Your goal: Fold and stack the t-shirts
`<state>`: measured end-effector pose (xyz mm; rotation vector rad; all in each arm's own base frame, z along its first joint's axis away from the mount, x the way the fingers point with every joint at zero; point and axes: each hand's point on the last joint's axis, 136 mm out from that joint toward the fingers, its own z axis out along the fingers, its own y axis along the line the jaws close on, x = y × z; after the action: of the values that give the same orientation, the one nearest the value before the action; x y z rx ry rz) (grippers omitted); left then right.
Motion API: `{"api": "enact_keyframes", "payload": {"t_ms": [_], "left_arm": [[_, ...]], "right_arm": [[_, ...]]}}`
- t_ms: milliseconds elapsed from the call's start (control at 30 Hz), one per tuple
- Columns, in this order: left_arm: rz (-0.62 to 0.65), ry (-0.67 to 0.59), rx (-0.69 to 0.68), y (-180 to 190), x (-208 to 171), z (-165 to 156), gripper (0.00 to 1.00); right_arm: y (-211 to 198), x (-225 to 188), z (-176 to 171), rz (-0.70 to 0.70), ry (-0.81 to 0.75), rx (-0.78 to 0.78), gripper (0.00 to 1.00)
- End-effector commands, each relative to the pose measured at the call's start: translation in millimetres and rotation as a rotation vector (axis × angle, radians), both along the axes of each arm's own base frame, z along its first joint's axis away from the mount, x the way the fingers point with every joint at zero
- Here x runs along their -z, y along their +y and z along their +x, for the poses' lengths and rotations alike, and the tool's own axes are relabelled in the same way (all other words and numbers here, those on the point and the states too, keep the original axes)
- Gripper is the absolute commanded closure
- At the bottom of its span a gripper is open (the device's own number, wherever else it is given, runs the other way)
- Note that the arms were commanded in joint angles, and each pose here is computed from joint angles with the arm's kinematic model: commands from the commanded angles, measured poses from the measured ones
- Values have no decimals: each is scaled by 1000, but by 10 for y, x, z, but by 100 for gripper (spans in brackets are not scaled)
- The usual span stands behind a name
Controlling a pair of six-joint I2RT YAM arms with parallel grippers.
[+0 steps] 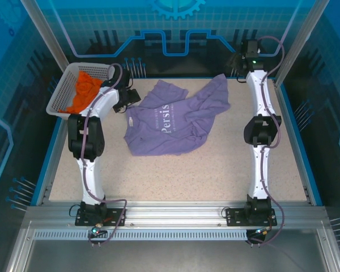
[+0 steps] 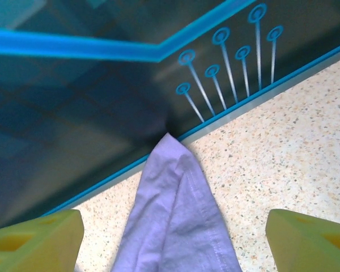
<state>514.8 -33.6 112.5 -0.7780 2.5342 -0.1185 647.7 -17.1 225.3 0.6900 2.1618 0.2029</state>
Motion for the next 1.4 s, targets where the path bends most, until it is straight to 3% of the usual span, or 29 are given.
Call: {"api": "enact_keyframes", "payload": {"t_ms": [0, 167, 300, 533, 767, 1033, 1267, 1367], "left_arm": [[-68, -26, -30, -20, -292, -275, 12], [-210, 48, 4, -272, 9, -808, 19], [-335, 131, 35, -463, 292, -1250, 24], [-469, 207, 14, -613, 586, -1693, 27], [-457, 257, -25, -563, 760, -1873, 30], [-484, 249, -33, -578, 812, -1900, 45], [-473, 239, -24, -543, 782, -1904, 48], [-468, 230, -13, -542, 761, -1896, 54]], "right_arm": [[171, -379, -255, 143, -5, -32, 18], [985, 187, -855, 301, 256, -213, 33], [1486, 596, -1263, 313, 368, -285, 44], [2025, 1133, -1656, 358, 516, -282, 49], [2247, 1408, -1818, 381, 591, -231, 51], [2403, 1687, -1845, 405, 647, -199, 56], [2495, 1844, -1837, 407, 679, -174, 57], [2496, 1909, -1829, 395, 686, -157, 61]]}}
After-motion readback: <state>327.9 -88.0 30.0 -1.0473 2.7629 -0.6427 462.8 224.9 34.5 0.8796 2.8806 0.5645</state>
